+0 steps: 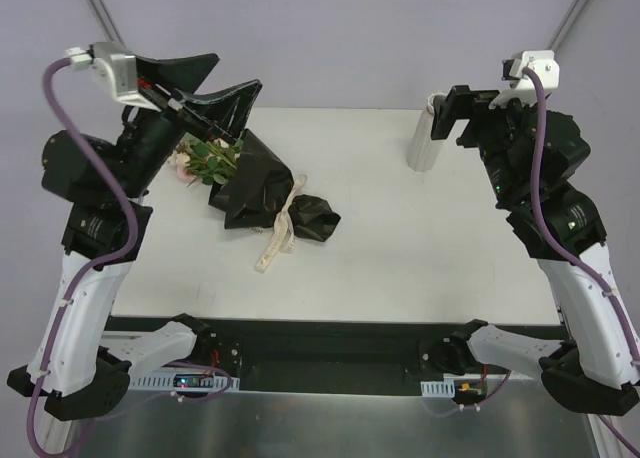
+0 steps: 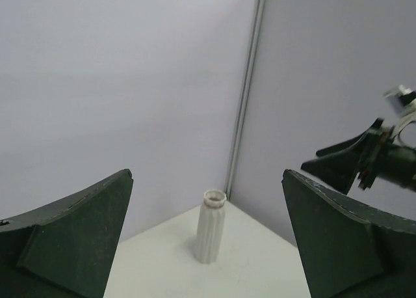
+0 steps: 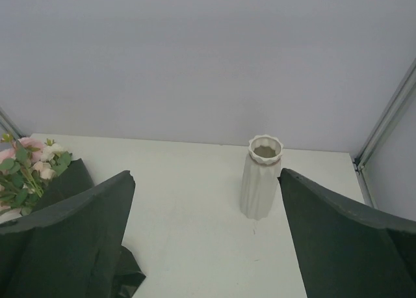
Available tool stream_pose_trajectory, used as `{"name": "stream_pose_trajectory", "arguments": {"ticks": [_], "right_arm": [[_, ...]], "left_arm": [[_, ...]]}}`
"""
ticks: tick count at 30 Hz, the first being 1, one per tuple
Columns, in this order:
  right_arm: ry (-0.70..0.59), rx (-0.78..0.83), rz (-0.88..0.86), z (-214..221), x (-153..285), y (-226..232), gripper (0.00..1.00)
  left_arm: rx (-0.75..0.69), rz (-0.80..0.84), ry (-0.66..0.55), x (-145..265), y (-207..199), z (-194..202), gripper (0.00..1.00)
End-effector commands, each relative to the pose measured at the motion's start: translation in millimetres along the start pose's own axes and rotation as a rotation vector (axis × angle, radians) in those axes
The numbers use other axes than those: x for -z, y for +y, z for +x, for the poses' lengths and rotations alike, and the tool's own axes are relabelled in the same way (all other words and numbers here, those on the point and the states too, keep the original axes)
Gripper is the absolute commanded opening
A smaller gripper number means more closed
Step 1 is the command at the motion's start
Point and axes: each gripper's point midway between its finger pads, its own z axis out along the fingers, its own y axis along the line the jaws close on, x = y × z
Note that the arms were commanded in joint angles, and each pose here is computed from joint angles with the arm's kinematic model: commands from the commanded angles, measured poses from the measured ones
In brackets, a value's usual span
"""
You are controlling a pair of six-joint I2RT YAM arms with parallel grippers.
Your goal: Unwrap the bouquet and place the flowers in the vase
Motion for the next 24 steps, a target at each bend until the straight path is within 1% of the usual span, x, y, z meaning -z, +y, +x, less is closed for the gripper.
{"name": "stream_pose_trajectory", "arguments": {"ticks": [1,2,3,4,5,6,7,8,9,10,11,12,13,14,15,16,17,19,20,21,22,23,24], "right_arm": [[-0.041,-0.059,0.009,-18,-19,12,0.96],[-0.026,-0.067,-0.013,-13,-26,21,0.96],[0.014,-0.069,-0.024,4,-43,33,0.96],[0.019,-0.130,-0.039,8,-52,43,0.96],[0.036,-0.166,-0.071,15,-60,55,0.96],[0.071,-0.193,-0.083,31,-75,68,0.96],[0.093,-0.315,-0.077,40,-83,79,0.96],[0.154,-0.340,-0.072,62,-97,94,0.96],[0.186,-0.366,-0.082,71,-102,105,0.96],[0.212,-0.383,-0.102,73,-101,122,0.96],[0.259,-0.411,-0.063,93,-112,133,0.96],[0.288,-0.421,-0.064,102,-114,142,0.96],[0.319,-0.429,-0.083,110,-111,157,0.96],[0.352,-0.482,-0.074,124,-114,168,0.97],[0.379,-0.504,-0.079,137,-113,176,1.00],[0.360,-0.552,-0.115,137,-112,192,0.94],[0.414,-0.570,-0.126,170,-106,204,0.83],[0.434,-0.599,-0.166,187,-96,230,0.80],[0.466,-0.571,-0.156,209,-93,238,0.79],[0.479,-0.541,-0.156,218,-90,244,0.78],[0.502,-0.516,-0.172,229,-81,257,0.77],[0.538,-0.484,-0.182,247,-79,266,0.72],[0.567,-0.464,-0.199,259,-72,274,0.70]], "left_arm": [[-0.021,-0.108,0.043,1,28,30,0.99],[0.010,-0.151,0.094,2,41,59,0.99],[0.029,-0.189,0.120,4,50,74,0.99],[0.041,-0.256,0.138,7,64,88,0.99],[0.070,-0.305,0.193,12,77,119,0.99],[0.081,-0.338,0.219,15,85,134,0.99],[0.090,-0.369,0.247,19,93,147,0.99],[0.114,-0.412,0.293,26,108,170,0.99],[0.138,-0.427,0.322,30,114,183,0.99],[0.172,-0.453,0.368,41,123,204,0.99],[0.241,-0.449,0.400,45,124,220,0.99],[0.264,-0.481,0.413,53,136,228,0.99],[0.291,-0.504,0.458,64,142,250,0.96],[0.308,-0.521,0.485,69,148,264,0.94],[0.309,-0.551,0.500,76,157,274,0.91],[0.319,-0.582,0.539,88,163,294,0.84],[0.319,-0.600,0.560,93,168,305,0.83],[0.314,-0.648,0.608,111,178,331,0.82],[0.313,-0.667,0.636,118,183,343,0.82],[0.304,-0.673,0.634,120,186,348,0.82],[0.308,-0.684,0.657,129,189,360,0.82],[0.307,-0.691,0.669,133,191,368,0.82],[0.305,-0.687,0.664,133,193,372,0.81]]}}
